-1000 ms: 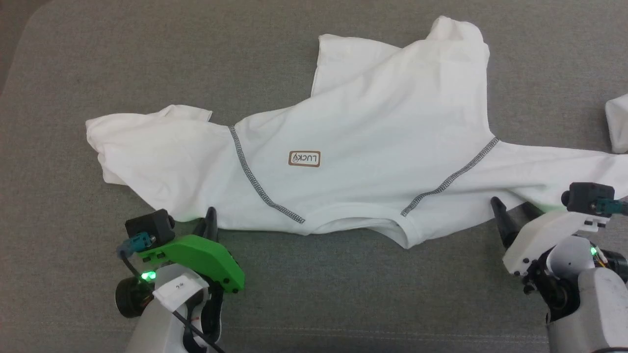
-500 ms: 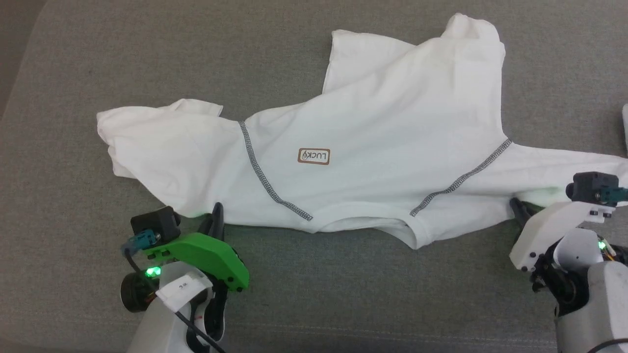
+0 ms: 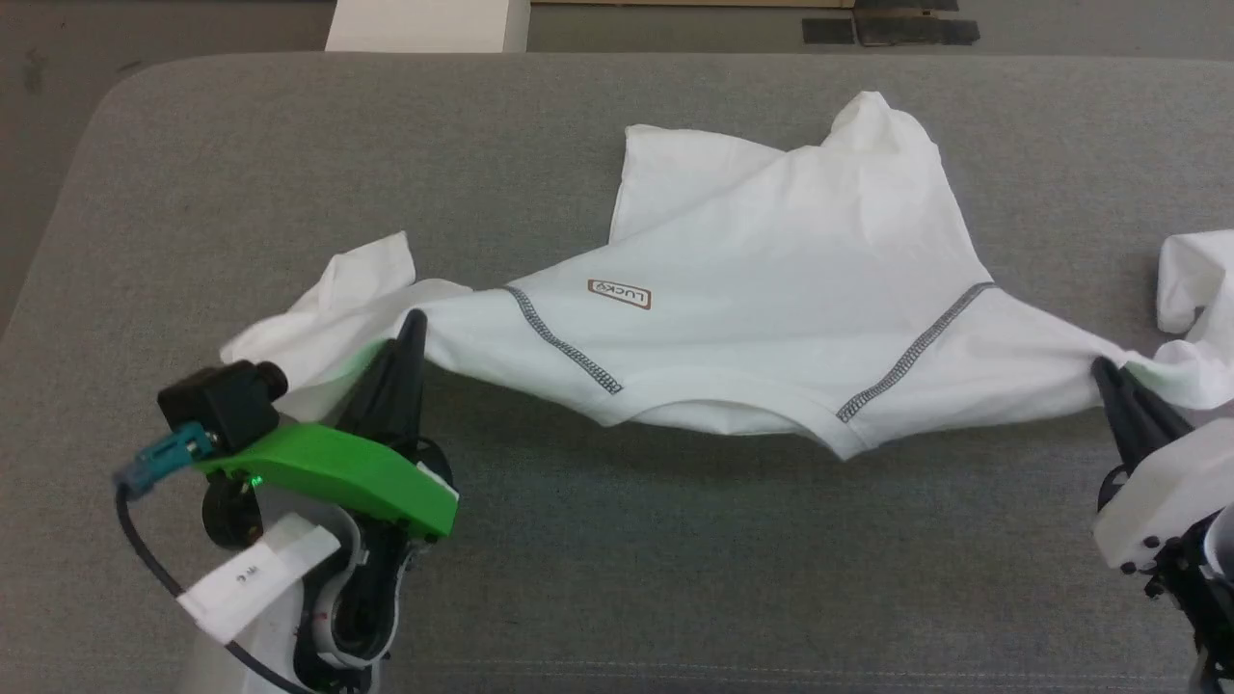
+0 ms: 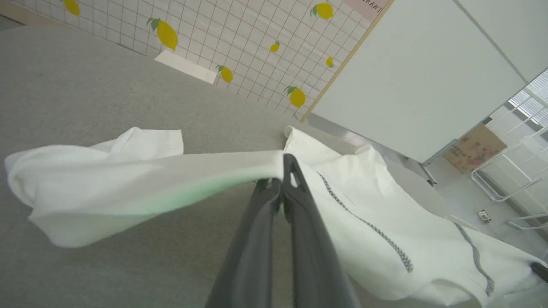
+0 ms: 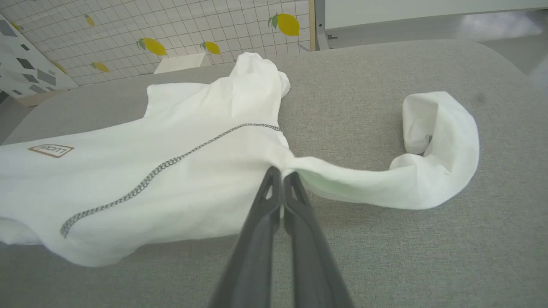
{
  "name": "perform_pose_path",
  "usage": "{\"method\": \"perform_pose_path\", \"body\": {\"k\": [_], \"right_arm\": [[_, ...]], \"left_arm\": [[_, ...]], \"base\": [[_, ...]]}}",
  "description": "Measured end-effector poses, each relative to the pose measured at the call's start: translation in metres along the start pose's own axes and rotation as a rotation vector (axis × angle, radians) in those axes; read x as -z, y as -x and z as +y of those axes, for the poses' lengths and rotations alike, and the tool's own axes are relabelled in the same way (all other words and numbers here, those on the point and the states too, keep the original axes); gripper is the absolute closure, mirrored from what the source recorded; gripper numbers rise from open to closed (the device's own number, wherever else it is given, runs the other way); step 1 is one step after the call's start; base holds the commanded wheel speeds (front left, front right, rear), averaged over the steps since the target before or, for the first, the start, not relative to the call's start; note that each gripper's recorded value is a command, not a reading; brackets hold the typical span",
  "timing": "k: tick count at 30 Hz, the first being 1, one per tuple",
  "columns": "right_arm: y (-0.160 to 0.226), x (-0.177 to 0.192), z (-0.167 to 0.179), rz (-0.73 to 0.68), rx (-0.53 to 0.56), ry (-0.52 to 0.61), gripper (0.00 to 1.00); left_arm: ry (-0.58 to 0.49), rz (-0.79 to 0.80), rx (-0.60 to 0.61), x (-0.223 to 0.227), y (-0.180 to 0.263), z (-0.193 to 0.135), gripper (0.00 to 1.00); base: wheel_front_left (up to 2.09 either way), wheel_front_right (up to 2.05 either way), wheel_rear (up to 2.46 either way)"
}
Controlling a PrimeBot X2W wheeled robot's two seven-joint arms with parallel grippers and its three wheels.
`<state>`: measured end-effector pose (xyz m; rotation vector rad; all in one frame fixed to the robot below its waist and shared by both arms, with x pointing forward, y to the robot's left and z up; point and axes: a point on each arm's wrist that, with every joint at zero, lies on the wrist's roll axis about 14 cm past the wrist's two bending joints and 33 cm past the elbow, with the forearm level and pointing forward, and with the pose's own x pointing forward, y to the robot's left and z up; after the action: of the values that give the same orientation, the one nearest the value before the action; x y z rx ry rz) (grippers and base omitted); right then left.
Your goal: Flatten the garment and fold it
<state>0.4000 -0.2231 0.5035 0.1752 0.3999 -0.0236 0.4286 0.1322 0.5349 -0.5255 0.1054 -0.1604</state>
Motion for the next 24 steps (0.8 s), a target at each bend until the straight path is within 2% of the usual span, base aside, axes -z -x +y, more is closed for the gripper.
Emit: {"method": "perform_pose_path", "body": {"k": [4,9,15,19,24], "right_arm": [[0.011,-0.047,0.007,-0.094,0.011,0.073,1.0],[-0.002,-0.116,0.017,-0.211,0.0,0.176,1.0],[-0.043,-0.188,0.029,-0.294,-0.013,0.271,1.0],[-0.079,-0.222,0.026,-0.303,0.036,0.367,1.0],[-0.114,-0.267,0.034,-0.398,0.051,0.389,1.0]], "left_arm": [[0.025,-0.018,0.158,-0.03,-0.005,-0.041,1.0],[0.025,-0.041,0.292,-0.073,-0.031,-0.075,1.0],[0.085,-0.142,0.293,-0.134,-0.082,-0.08,1.0],[0.037,-0.194,0.24,-0.165,-0.123,-0.074,1.0],[0.033,-0.27,0.187,-0.191,-0.171,-0.069,1.0]], "base": [[0.0,0.0,0.0],[0.0,0.0,0.0],[0.0,0.0,0.0],[0.0,0.0,0.0],[0.0,0.0,0.0]]}}
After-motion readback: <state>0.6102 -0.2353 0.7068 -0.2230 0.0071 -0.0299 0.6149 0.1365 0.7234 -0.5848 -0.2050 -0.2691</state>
